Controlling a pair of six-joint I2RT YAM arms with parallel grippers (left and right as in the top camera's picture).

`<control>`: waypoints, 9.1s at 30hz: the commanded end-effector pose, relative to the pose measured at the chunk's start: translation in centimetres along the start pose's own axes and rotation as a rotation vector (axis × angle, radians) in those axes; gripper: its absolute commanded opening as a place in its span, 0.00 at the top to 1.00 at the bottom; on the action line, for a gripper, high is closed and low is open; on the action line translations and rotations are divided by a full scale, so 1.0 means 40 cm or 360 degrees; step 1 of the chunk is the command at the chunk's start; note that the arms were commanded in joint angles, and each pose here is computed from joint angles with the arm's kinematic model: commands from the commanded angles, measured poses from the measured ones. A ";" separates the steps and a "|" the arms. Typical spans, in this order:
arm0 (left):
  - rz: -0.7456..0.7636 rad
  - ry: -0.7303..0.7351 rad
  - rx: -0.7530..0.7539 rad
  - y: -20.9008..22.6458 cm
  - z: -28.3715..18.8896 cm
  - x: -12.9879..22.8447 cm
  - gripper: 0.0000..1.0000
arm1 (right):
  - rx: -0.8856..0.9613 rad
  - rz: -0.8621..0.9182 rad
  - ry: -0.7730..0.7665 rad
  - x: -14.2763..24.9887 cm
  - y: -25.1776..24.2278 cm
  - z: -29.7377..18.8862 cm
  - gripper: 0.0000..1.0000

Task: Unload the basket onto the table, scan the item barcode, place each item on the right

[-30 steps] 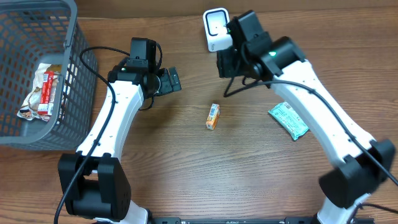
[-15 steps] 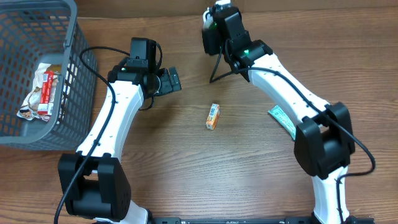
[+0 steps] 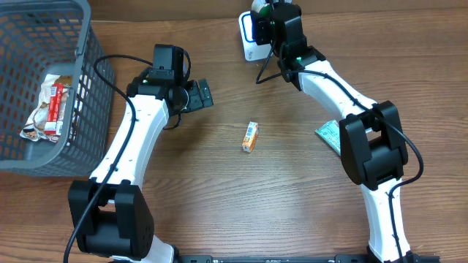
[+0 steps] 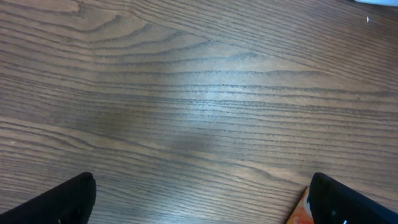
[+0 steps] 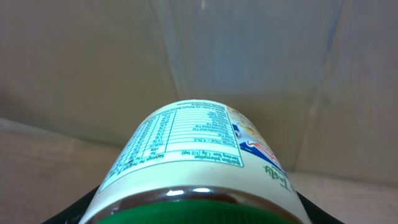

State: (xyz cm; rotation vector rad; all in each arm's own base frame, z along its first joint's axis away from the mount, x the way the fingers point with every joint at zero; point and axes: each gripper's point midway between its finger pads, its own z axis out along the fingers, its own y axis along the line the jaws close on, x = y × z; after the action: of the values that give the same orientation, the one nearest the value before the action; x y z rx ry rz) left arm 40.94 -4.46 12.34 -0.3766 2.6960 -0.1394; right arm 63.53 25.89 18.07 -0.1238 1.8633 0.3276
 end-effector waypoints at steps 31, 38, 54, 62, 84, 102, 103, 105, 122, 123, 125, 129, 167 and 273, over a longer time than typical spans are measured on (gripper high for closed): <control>-0.0008 -0.0025 0.0001 -0.002 -0.010 -0.009 0.00 | -0.0241 0.0374 -0.0331 0.006 0.031 0.072 0.58; -0.0008 -0.0025 0.0001 -0.002 -0.010 -0.009 0.00 | -0.0323 0.0401 -0.0398 -0.211 0.029 -0.038 0.56; -0.0008 -0.0025 0.0001 -0.003 -0.010 -0.010 0.00 | 0.0443 0.0554 0.0748 -0.136 -0.372 -0.531 0.67; -0.0008 -0.0025 0.0001 -0.002 -0.010 -0.009 0.00 | 0.0740 0.0715 0.1351 0.130 -0.533 -0.681 0.67; -0.0008 -0.0025 0.0001 -0.003 -0.010 -0.010 0.00 | 0.1051 0.0771 0.1607 0.471 -0.666 -0.767 0.24; -0.0008 -0.0025 0.0001 -0.003 -0.010 -0.010 0.00 | 0.0785 0.0909 0.1671 0.299 -0.535 -0.791 0.30; -0.0008 -0.0025 0.0001 -0.003 -0.010 -0.010 0.00 | 0.0767 0.0923 0.1693 0.305 -0.521 -0.792 0.36; -0.0008 -0.0025 0.0001 -0.002 -0.010 -0.009 0.00 | 0.0761 0.0930 0.1717 0.320 -0.502 -0.789 0.50; -0.0008 -0.0025 0.0001 -0.002 -0.010 -0.009 0.00 | 0.0738 0.0666 0.1515 0.508 -0.399 -0.654 0.89; -0.0008 -0.0025 0.0001 -0.003 -0.010 -0.010 0.00 | 0.0718 0.0642 0.1531 0.518 -0.381 -0.655 0.88; -0.0008 -0.0025 0.0001 -0.002 -0.010 -0.009 0.00 | 0.0680 0.0598 0.1565 0.535 -0.346 -0.657 0.88; -0.0008 -0.0025 0.0001 -0.002 -0.010 -0.009 0.00 | 0.0630 0.0559 0.1621 0.567 -0.263 -0.666 0.85; -0.0008 -0.0025 0.0001 -0.002 -0.010 -0.009 0.00 | 0.0976 0.0685 0.1547 0.532 -0.420 -0.697 0.96; 0.0257 0.0584 0.0212 -0.480 0.257 0.512 0.96 | -0.0450 0.0897 0.1646 0.633 -0.215 -0.737 0.43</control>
State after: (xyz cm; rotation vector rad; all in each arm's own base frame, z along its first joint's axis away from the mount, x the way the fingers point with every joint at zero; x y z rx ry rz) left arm 32.27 -30.22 1.02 -0.0568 2.9873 -0.4637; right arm 31.87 10.72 1.34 0.0370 2.8445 0.9829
